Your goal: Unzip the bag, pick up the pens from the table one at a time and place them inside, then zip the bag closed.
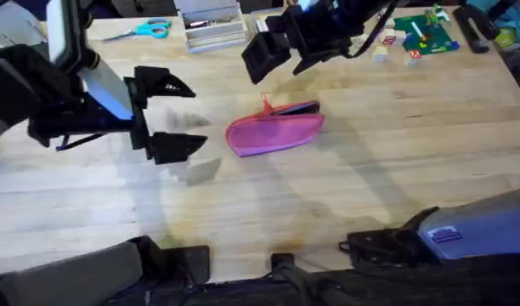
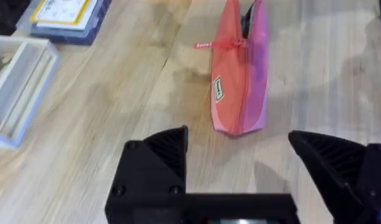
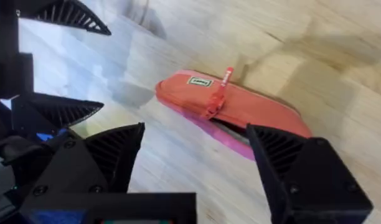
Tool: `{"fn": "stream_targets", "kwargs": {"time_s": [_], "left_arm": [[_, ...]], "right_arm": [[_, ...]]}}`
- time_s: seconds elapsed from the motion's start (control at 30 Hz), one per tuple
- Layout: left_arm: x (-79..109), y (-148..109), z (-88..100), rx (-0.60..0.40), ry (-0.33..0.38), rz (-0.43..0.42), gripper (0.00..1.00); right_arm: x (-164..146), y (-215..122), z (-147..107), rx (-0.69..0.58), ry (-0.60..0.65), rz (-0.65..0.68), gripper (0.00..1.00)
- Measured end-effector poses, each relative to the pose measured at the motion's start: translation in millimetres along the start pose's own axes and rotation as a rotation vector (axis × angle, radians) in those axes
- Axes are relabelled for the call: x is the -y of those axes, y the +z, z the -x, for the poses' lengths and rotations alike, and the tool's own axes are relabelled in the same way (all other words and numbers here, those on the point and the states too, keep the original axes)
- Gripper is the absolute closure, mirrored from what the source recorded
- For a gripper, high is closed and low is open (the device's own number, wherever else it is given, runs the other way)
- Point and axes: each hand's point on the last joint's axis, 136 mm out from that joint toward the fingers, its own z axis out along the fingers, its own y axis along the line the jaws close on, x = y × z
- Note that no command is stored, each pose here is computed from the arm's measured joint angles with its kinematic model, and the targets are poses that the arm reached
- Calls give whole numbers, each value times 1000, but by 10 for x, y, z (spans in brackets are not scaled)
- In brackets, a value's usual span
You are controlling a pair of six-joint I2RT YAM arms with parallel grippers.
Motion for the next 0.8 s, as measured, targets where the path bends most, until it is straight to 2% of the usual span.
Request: {"fn": "stream_targets", "kwargs": {"time_s": [0.3, 0.5, 0.57, 0.6, 0.8], "left_arm": [[-35, -126, -63, -25, -29, 45, 5], [-35, -126, -68, -28, -29, 45, 6], [-35, -126, -69, -28, -29, 45, 6], [-35, -126, -69, -28, -29, 45, 5], [-35, -126, -69, -28, -29, 45, 6]], "right_arm": [[-200, 54, -64, -20, -47, 21, 4], [-222, 113, -93, -35, -14, 23, 4], [-199, 176, -120, -54, 11, 19, 4], [-149, 329, -141, -87, 45, 11, 4], [-58, 590, -134, -123, 79, -7, 4]]}}
